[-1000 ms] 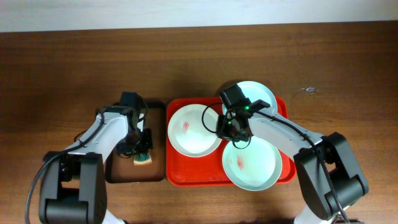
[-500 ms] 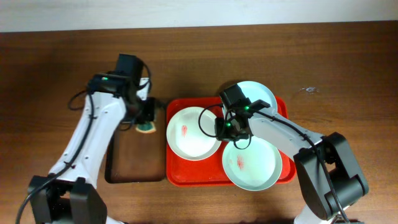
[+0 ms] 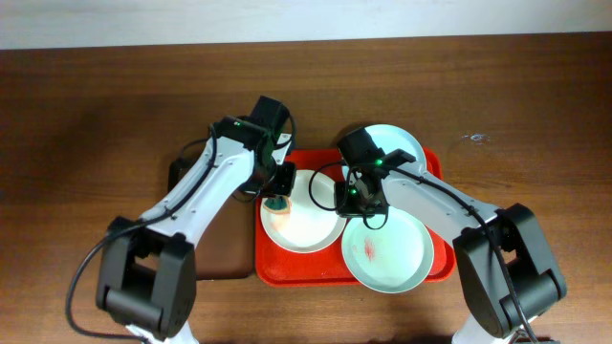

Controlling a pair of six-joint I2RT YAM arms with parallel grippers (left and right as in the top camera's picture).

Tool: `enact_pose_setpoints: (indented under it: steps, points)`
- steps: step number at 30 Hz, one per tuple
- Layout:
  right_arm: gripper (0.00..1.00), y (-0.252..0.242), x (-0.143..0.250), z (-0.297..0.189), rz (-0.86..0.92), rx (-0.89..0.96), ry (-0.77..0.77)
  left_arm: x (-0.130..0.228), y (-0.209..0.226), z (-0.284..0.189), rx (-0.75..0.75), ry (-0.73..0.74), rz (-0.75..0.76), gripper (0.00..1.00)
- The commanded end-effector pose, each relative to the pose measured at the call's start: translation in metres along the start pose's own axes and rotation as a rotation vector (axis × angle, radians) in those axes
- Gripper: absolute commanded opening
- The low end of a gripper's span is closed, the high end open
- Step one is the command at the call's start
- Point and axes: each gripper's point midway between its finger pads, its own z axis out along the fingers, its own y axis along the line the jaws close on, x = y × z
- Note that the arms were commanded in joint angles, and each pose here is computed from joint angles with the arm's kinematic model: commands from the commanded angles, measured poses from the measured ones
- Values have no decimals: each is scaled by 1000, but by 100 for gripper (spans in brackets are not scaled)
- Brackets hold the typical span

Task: Clean dirty plates on tray and stack at the side
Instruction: 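Carry the sponge with left gripper onto the white plate, then scrub the white plate with the sponge in left gripper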

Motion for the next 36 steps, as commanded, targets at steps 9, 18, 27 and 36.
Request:
enact_pose_setpoints:
  steps: [9,18,27,36]
  points:
    - [17,0,-5,1,-9,20,-17,-5,-16,15,7,3,3,0]
    - [19,-1,-4,5,7,16,-24,-1,-9,24,-40,-1,-27,0]
    - [4,-1,-4,8,7,11,-35,-3,-7,32,-44,-6,-27,0]
    - [4,-1,-4,8,7,10,-35,12,-44,82,275,170,-9,0]
